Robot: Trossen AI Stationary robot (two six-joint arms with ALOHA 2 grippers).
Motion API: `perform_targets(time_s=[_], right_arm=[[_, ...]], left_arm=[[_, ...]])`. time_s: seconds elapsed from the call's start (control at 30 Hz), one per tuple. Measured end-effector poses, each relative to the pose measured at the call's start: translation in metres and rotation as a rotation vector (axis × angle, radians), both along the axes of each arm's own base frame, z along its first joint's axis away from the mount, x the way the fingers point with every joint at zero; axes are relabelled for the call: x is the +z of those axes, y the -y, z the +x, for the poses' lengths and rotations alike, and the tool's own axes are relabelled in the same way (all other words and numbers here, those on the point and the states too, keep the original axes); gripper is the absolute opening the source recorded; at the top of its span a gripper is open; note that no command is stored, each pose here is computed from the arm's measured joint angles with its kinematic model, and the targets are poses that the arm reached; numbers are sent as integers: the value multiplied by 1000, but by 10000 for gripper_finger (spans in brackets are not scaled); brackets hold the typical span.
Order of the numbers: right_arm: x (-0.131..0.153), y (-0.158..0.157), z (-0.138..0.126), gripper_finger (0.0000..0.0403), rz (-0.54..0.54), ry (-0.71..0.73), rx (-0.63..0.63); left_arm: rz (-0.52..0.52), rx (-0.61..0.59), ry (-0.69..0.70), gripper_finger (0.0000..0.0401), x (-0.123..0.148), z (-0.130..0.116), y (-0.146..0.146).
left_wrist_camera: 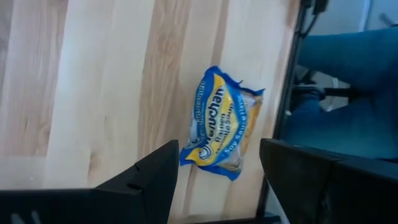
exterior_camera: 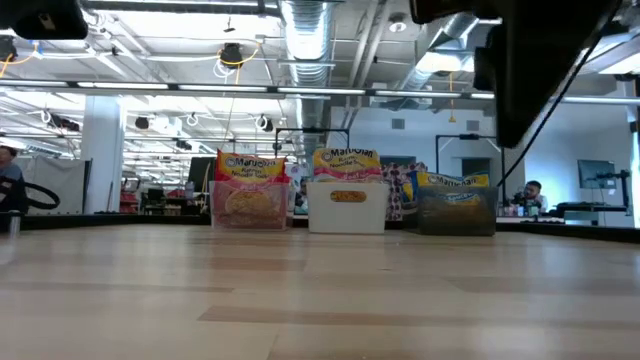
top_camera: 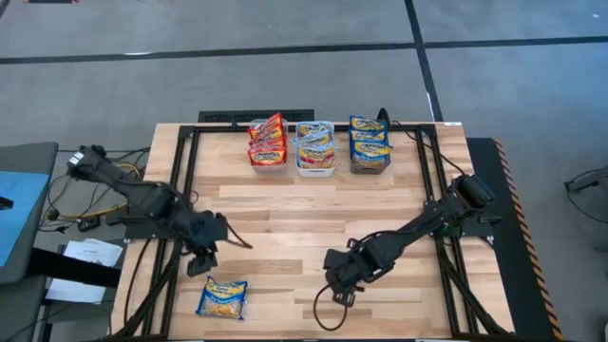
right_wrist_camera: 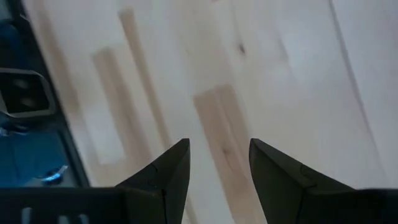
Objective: Sort Maruchan noodles
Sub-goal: Put the blue noodle pack into the black bin
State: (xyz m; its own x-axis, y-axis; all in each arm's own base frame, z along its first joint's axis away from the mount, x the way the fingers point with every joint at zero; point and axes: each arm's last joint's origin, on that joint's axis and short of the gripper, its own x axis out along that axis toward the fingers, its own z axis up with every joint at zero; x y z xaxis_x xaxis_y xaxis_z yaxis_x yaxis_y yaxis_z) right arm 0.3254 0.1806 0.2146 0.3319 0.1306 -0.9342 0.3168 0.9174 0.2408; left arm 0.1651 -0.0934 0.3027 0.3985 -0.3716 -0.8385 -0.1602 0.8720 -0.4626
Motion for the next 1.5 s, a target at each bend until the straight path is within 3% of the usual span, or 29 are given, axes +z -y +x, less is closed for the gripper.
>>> perform_targets(time_s=[0.43, 0.77, 0.93, 1.2, 1.5], right_arm=[[5, -14, 4, 187, 60, 105, 27], [6, -23, 1, 187, 83, 122, 31], [6, -28, -2, 187, 84, 122, 44], [6, -28, -2, 187, 83, 122, 44], [6, -28, -2, 187, 83, 123, 43]], left_arm=[[101, -154, -60, 212, -38, 21, 59], [206, -219, -194, 196, -78, 34, 80], [166, -282, -196, 181, -82, 37, 85], [172, -240, -125, 173, -82, 42, 86], [119, -216, -190, 173, -113, 33, 81]])
